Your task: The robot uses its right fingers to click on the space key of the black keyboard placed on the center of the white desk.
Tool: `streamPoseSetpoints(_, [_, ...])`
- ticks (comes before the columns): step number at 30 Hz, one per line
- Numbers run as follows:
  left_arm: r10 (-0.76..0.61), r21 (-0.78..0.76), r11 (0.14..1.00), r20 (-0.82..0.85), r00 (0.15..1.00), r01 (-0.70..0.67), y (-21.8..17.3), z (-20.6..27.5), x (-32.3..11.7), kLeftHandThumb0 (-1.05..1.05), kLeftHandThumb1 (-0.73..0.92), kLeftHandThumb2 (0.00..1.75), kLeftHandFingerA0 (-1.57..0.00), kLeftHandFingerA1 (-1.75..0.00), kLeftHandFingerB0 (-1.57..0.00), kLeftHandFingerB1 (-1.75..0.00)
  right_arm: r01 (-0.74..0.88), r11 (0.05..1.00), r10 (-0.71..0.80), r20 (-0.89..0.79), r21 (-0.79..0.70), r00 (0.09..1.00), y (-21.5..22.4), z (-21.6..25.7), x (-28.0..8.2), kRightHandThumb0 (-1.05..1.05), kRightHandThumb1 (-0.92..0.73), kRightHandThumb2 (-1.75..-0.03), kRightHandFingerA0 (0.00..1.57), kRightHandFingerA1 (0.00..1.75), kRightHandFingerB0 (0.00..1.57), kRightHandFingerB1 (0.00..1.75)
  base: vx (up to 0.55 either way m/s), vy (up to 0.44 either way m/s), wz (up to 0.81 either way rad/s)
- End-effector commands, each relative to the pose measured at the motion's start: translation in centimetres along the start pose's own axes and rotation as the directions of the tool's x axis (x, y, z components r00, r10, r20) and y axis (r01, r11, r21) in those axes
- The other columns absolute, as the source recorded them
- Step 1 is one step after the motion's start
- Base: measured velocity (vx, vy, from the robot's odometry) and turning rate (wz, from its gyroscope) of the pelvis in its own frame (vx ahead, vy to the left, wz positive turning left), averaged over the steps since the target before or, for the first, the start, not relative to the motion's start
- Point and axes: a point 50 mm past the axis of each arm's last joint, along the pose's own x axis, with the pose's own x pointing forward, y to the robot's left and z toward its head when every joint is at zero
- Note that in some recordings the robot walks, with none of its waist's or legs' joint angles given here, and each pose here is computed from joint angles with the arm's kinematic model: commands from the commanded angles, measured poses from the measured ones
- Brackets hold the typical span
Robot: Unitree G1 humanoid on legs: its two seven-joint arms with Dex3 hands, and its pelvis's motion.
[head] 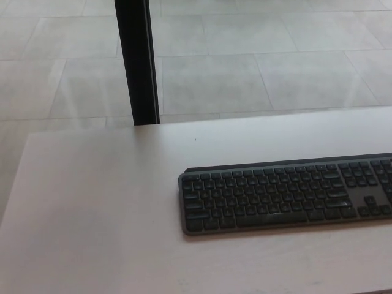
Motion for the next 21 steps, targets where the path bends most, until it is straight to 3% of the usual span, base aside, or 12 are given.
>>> streamPoseSetpoints(1, [0.026, -0.036, 0.999, 0.020, 0.999, -0.025, 0.8, 0.6, 0.1, -0.55, 0.73, 0.62, -0.74, -0.66, -0.56, -0.54, -0.166, 0.986, 0.166, -0.093, 0.008, 0.982, 4.0, -0.4, -1.5, -0.47, -0.60, -0.58, 0.84, 0.64, 0.68, 0.48, 0.00, 0.000, 0.00])
streamPoseSetpoints(3, [0.027, -0.030, 0.999, 0.014, 1.000, -0.027, 0.9, 0.4, 0.1, -0.55, 0.74, 0.62, -0.74, -0.65, -0.54, -0.52, -0.307, 0.946, 0.297, -0.096, -0.105, 0.950, 6.2, -1.3, -3.4, -0.41, -0.63, -0.60, 0.84, 0.66, 0.57, 0.44, 0.00, 0.000, 0.00])
streamPoseSetpoints(4, [0.028, -0.025, 0.999, 0.014, 1.000, -0.027, 0.9, 0.4, 0.0, -0.55, 0.73, 0.62, -0.75, -0.67, -0.56, -0.53, -0.346, 0.929, 0.333, -0.110, -0.135, 0.937, 7.0, -1.7, -4.2, -0.44, -0.54, -0.90, 0.86, 0.77, 0.53, 0.59, 0.00, 0.000, 0.00])
streamPoseSetpoints(5, [0.027, -0.032, 0.999, 0.011, 1.000, -0.027, 0.9, 0.4, 0.0, -0.55, 0.73, 0.62, -0.74, -0.67, -0.55, -0.53, -0.381, 0.909, 0.365, -0.118, -0.170, 0.923, 7.5, -2.1, -4.9, -0.46, -0.53, -0.90, 0.84, 0.74, 0.53, 0.59, 0.00, 0.000, 0.00])
streamPoseSetpoints(6, [0.032, -0.045, 0.998, 0.005, 0.999, -0.032, 0.9, 0.3, 0.1, -0.55, 0.73, 0.62, -0.73, -0.66, -0.55, -0.53, -0.456, 0.856, 0.434, -0.143, -0.241, 0.890, 8.4, -2.8, -6.0, -0.38, -0.63, -0.59, 0.92, 0.64, 0.57, 0.43, 0.00, 0.000, 0.00])
streamPoseSetpoints(8, [0.031, -0.049, 0.998, 0.005, 0.999, -0.031, 0.9, 0.4, 0.1, -0.54, 0.73, 0.62, -0.73, -0.66, -0.55, -0.53, -0.511, 0.787, 0.485, -0.164, -0.347, 0.859, 9.3, -3.7, -7.1, -0.34, -0.66, -0.60, 0.88, 0.62, 0.52, 0.41, 0.00, 0.000, 0.00])
streamPoseSetpoints(10, [0.031, -0.048, 0.998, 0.006, 0.999, -0.031, 0.9, 0.4, 0.1, -0.54, 0.73, 0.62, -0.73, -0.66, -0.55, -0.53, -0.511, 0.785, 0.485, -0.166, -0.349, 0.859, 9.3, -3.7, -7.2, -0.34, -0.66, -0.60, 0.88, 0.62, 0.52, 0.41, 0.00, 0.000, 0.00])
streamPoseSetpoints(11, [0.025, -0.037, 0.999, 0.013, 1.000, -0.025, 0.9, 0.5, 0.1, -0.55, 0.73, 0.62, -0.74, -0.68, -0.55, -0.53, -0.594, 0.684, 0.556, -0.224, -0.424, 0.800, 10.4, -5.6, -8.8, -0.35, -0.62, -0.59, 0.94, 0.63, 0.53, 0.40, 0.00, 0.000, 0.00])
streamPoseSetpoints(14, [0.020, -0.032, 0.999, 0.014, 1.000, -0.019, 0.9, 0.6, 0.1, -0.56, 0.73, 0.62, -0.72, -0.68, -0.54, -0.53, -0.636, 0.621, 0.603, -0.239, -0.459, 0.761, 10.7, -6.7, -9.9, -0.35, -0.60, -0.58, 0.93, 0.62, 0.53, 0.40, 0.00, 0.000, 0.00])
streamPoseSetpoints(18, [0.033, -0.037, 0.999, 0.011, 0.999, -0.033, 0.9, 0.6, 0.1, -0.56, 0.71, 0.61, -0.74, -0.66, -0.57, -0.54, -0.710, 0.456, 0.710, -0.263, -0.536, 0.654, 11.7, -8.4, -11.6, -0.34, -0.59, -0.58, 0.89, 0.71, 0.52, 0.41, 0.00, 0.000, 0.00])
streamPoseSetpoints(21, [0.037, -0.031, 0.999, 0.014, 0.999, -0.037, 0.8, 0.7, 0.1, -0.56, 0.72, 0.61, -0.74, -0.67, -0.57, -0.54, -0.709, 0.386, 0.729, -0.275, -0.591, 0.627, 12.1, -9.3, -12.3, -0.30, -0.60, -0.59, 0.89, 0.78, 0.51, 0.42, 0.00, 0.000, 0.00])
